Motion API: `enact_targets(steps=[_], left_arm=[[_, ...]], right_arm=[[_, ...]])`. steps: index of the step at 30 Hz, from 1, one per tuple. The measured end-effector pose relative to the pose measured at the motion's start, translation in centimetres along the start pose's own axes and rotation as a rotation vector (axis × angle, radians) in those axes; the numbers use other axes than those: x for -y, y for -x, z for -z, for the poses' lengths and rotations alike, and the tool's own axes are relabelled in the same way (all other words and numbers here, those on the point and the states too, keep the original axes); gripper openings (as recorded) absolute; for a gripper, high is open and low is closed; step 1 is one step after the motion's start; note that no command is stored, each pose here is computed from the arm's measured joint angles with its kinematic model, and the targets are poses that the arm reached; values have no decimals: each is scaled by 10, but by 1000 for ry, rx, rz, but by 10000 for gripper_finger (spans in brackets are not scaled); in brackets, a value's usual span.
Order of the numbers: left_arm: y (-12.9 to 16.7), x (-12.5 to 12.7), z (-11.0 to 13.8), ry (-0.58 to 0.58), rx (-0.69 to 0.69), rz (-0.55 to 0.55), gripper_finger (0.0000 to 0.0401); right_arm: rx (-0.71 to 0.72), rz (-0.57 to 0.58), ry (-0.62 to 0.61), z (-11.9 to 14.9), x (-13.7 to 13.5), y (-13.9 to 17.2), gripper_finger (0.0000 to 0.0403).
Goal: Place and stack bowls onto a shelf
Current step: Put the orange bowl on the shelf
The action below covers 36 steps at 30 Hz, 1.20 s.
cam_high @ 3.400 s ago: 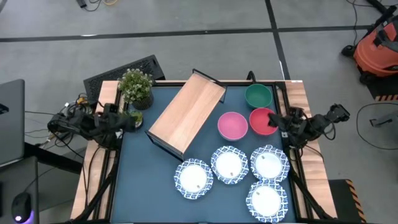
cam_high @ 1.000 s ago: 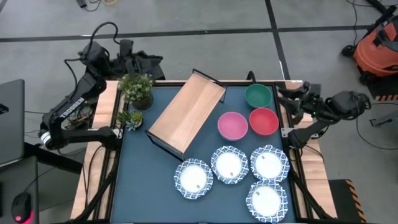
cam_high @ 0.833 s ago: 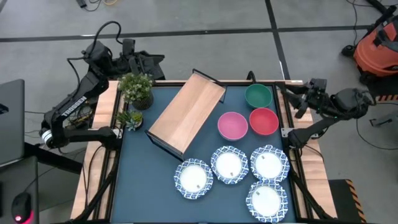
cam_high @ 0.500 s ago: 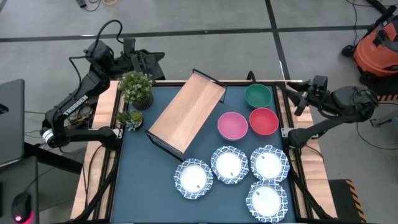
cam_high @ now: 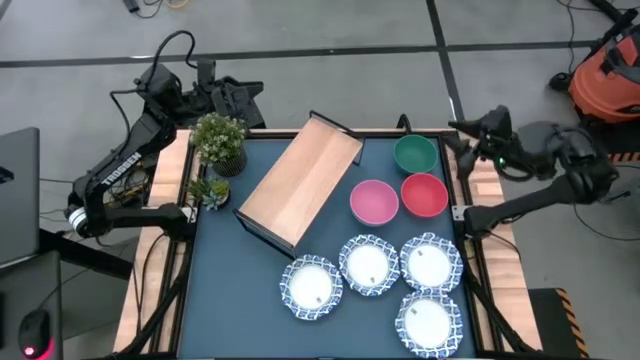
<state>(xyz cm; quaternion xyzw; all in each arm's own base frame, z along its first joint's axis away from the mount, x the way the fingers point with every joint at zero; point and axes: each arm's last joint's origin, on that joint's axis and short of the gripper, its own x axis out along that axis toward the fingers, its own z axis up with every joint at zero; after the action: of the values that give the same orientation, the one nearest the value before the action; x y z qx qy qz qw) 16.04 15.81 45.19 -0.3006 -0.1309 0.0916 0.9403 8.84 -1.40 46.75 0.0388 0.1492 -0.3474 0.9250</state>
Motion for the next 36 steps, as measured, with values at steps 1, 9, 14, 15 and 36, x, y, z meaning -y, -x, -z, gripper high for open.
enact_targets(steps=[1, 9, 14, 15, 36], left_arm=[[0, 0, 0, -3, -1, 0, 243], [1, -1, -1, -4, 3, -6, 243], [3, -4, -3, 5, 14, -20, 243], [3, -4, -4, 10, 15, -22, 243], [6, -10, -2, -7, -33, -48, 243]], right_arm=[[-31, 9, 7, -1, 0, -3, 216], [-345, 77, 107, 6, 5, -52, 216], [-460, 243, 100, 8, 31, -76, 216], [-478, 250, 75, 9, 35, -79, 216], [-983, 471, -316, 93, 78, -105, 216]])
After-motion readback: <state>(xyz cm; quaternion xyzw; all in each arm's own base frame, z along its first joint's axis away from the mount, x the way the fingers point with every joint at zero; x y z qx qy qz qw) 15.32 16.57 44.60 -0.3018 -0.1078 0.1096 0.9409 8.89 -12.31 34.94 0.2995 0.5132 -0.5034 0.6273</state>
